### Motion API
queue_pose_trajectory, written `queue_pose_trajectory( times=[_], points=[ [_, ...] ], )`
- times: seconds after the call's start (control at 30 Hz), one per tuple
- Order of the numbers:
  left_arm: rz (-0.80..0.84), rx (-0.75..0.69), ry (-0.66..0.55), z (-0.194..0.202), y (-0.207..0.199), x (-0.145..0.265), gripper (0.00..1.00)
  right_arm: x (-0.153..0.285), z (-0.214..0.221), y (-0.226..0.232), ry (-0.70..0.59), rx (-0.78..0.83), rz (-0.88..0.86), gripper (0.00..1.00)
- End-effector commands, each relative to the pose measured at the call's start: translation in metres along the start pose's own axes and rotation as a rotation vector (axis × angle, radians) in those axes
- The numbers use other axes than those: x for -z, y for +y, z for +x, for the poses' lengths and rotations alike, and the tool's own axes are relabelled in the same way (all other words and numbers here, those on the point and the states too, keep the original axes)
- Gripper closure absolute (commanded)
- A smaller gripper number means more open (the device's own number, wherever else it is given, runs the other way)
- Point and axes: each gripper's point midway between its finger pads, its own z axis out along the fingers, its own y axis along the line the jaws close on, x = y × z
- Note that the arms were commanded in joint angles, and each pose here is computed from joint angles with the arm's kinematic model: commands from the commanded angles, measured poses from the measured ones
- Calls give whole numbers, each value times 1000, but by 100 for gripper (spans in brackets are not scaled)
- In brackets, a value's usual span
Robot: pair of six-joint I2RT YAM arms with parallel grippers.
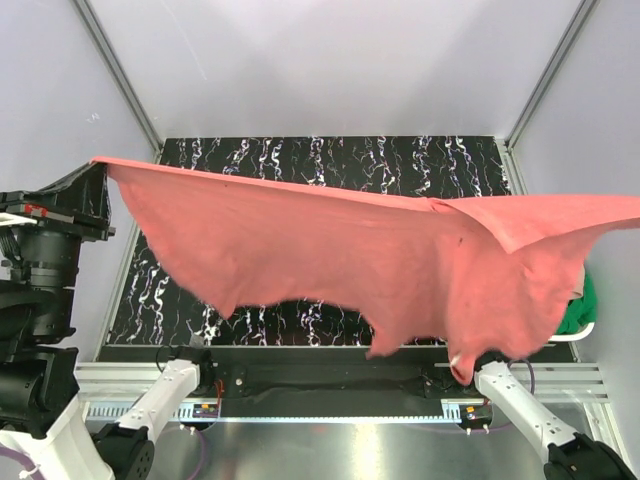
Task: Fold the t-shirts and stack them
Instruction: Flatten the tshirt out
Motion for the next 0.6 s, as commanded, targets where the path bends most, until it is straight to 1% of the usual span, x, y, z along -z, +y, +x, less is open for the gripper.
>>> queue_pose_trajectory(
  times=[0.0,0.03,0.13,0.23,0.3,0.37,0.5,0.53,0.57],
  points=[
    [-11,-22,13,1,1,-9,100,-19,21,-11,68,107,66,100],
    [-17,-35,40,7,3,-12,100,-30,38,-13,113,133,77,100],
    [-71,-79,102,28,17,-25,100,-46,76,-20,212,180,95,100],
    [-99,-113,110,33,25,-29,100,-57,97,-22,243,189,95,100],
    [-97,-125,106,31,25,-28,100,-62,98,-19,242,186,85,100],
    [-86,-123,81,20,21,-22,100,-60,91,-13,230,168,59,100],
    [-80,-109,30,0,17,-1,100,-36,66,-3,200,113,13,100],
    [-73,-100,-4,-9,15,12,100,-29,61,-1,196,103,4,100],
    [-67,-78,-23,-13,13,19,100,-20,61,1,212,84,-14,100]
  ],
)
